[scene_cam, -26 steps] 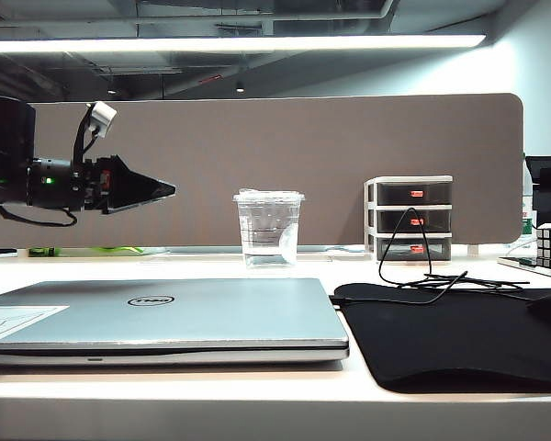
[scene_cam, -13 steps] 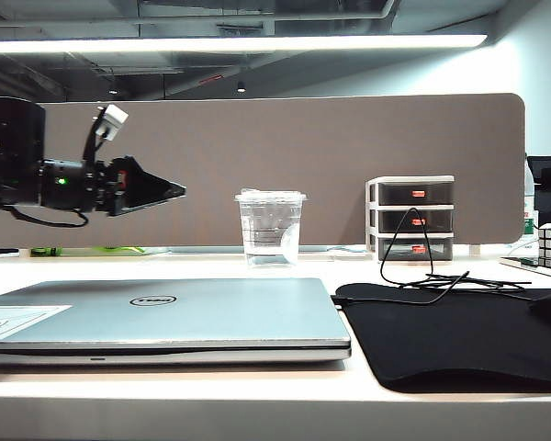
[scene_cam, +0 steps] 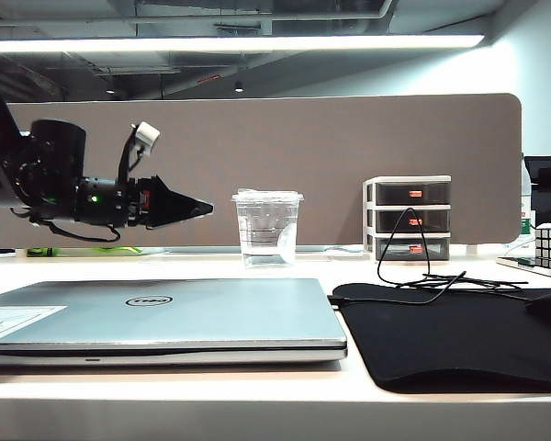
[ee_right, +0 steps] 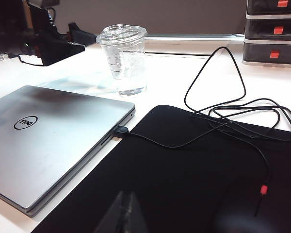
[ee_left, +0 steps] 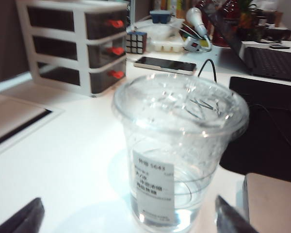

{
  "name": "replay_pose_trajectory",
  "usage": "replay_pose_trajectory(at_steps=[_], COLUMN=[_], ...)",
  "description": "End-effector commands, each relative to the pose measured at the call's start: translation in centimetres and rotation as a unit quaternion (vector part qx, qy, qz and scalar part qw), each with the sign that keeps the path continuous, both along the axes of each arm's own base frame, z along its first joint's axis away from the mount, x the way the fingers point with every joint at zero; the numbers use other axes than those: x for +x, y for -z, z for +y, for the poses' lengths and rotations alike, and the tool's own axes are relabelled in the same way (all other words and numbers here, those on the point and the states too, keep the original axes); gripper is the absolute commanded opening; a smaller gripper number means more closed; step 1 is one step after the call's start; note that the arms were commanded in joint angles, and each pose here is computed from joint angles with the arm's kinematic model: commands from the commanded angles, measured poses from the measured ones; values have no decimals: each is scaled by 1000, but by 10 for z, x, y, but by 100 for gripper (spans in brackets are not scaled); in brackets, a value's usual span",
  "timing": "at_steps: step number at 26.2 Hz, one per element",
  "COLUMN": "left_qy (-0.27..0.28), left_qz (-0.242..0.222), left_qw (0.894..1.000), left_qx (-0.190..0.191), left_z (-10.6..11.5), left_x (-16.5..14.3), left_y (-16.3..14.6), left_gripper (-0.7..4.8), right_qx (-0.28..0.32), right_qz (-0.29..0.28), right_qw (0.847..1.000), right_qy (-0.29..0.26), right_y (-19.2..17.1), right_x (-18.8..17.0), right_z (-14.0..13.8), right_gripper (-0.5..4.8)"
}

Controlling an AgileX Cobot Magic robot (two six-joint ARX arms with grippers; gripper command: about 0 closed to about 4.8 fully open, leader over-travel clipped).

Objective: Pick up the coffee cup and place it over the laptop.

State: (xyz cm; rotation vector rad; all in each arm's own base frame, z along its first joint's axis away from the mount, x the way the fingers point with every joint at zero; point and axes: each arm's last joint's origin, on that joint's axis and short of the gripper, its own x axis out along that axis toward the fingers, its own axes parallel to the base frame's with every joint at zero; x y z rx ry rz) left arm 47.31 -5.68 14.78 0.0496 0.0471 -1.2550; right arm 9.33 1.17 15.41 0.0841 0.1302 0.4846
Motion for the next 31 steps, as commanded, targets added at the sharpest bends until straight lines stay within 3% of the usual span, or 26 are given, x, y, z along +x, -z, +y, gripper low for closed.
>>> replay_pose_trajectory(at_steps=[1, 11, 21, 31], left_qy=[29, 56, 71, 66], left_qz=[12, 10, -8, 7], left_qw=[1000, 998, 997, 998], left_qx=[-3, 0, 0, 11], left_z=[-4, -19, -35, -55], left_x=[6, 12, 21, 24], left_y=[9, 30, 27, 33], left_gripper=[479, 479, 479, 479], right_qx=[-1, -1, -1, -2], right_qz=[-2, -2, -2, -2], right_qw=[1000, 1000, 1000, 1000], right_qy=[1, 1, 1, 0], right_y=[1, 1, 1, 1], right_x=[0, 0, 0, 0], right_z=[0, 0, 0, 0], right_gripper=[-6, -6, -6, -6])
